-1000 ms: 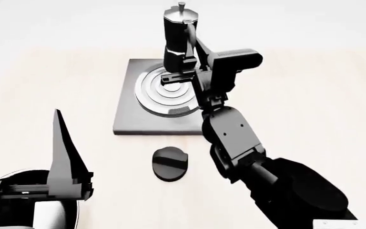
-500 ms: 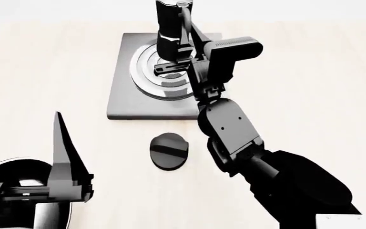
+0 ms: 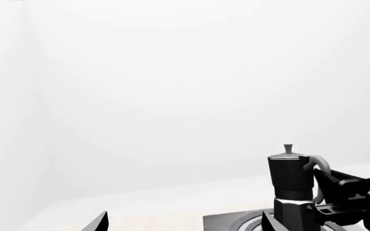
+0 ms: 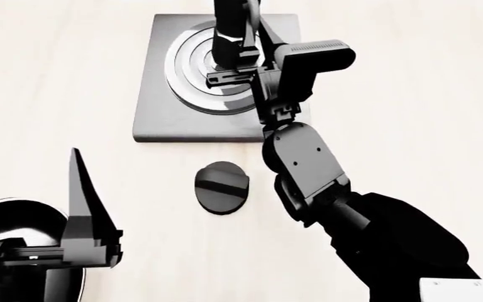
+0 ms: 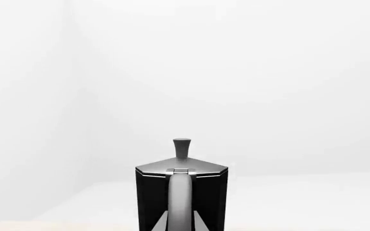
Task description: Turn on the stove and put the moka pot on it.
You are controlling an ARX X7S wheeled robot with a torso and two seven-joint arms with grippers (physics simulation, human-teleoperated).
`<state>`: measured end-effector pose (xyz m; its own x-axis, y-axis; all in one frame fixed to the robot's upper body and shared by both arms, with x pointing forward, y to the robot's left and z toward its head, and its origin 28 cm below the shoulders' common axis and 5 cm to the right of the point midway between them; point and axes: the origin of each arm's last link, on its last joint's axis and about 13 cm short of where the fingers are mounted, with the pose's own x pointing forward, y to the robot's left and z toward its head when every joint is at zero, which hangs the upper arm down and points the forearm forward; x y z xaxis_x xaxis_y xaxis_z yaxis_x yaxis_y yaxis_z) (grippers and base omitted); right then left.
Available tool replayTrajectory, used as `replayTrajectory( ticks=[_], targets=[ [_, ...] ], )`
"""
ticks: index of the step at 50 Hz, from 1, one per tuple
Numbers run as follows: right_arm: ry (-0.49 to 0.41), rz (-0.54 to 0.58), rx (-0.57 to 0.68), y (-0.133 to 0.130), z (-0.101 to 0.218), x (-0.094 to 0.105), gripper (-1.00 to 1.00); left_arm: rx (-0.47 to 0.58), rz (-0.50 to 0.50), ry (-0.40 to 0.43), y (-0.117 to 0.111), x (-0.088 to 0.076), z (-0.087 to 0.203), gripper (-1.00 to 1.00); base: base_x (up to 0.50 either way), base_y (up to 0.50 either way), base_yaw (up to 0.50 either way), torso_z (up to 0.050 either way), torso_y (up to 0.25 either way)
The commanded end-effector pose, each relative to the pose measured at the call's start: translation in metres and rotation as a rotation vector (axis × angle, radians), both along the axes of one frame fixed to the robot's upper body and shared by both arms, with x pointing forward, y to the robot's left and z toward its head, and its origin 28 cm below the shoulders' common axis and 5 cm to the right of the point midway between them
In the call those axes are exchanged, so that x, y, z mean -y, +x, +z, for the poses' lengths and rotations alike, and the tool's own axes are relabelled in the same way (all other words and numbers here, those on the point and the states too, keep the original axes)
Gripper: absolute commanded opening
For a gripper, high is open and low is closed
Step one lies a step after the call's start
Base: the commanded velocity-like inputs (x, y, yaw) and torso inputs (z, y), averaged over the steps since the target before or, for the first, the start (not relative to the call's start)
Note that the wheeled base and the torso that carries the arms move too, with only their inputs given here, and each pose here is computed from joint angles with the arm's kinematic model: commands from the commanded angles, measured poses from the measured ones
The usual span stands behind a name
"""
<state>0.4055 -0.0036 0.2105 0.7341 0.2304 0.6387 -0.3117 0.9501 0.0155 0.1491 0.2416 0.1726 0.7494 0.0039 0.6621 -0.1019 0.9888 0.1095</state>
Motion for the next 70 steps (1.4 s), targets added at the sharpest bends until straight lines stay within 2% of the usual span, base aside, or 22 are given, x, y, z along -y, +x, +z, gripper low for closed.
replayTrajectory(
  ticks=[1, 13, 45, 57, 58, 70],
  targets=[
    [-0.028, 0.016, 0.042, -0.001, 0.007, -0.004, -1.00, 0.012, -0.001, -0.009, -0.001, -0.001, 0.000, 1.00, 0.00, 0.00, 0.00, 0.000, 0.000],
    [-0.042, 0.045, 0.050, -0.003, 0.006, -0.008, -1.00, 0.015, -0.003, -0.013, 0.000, 0.000, 0.000, 1.00, 0.00, 0.00, 0.00, 0.000, 0.000],
    [-0.056, 0.040, -0.001, -0.006, -0.015, -0.005, -1.00, 0.016, -0.010, -0.012, 0.001, 0.001, -0.001, 1.00, 0.00, 0.00, 0.00, 0.000, 0.001],
    [-0.050, 0.037, -0.008, -0.005, -0.014, -0.004, -1.00, 0.016, -0.011, -0.012, 0.001, 0.001, -0.001, 1.00, 0.00, 0.00, 0.00, 0.000, 0.000],
    [-0.053, 0.036, -0.014, -0.004, -0.014, -0.004, 1.00, 0.017, -0.011, -0.012, 0.001, 0.001, -0.001, 1.00, 0.00, 0.00, 0.00, 0.000, 0.000],
    [-0.052, 0.049, -0.013, -0.004, -0.012, -0.005, 1.00, 0.016, -0.010, -0.010, 0.000, 0.001, 0.000, 1.00, 0.00, 0.00, 0.00, 0.000, 0.000]
  ],
)
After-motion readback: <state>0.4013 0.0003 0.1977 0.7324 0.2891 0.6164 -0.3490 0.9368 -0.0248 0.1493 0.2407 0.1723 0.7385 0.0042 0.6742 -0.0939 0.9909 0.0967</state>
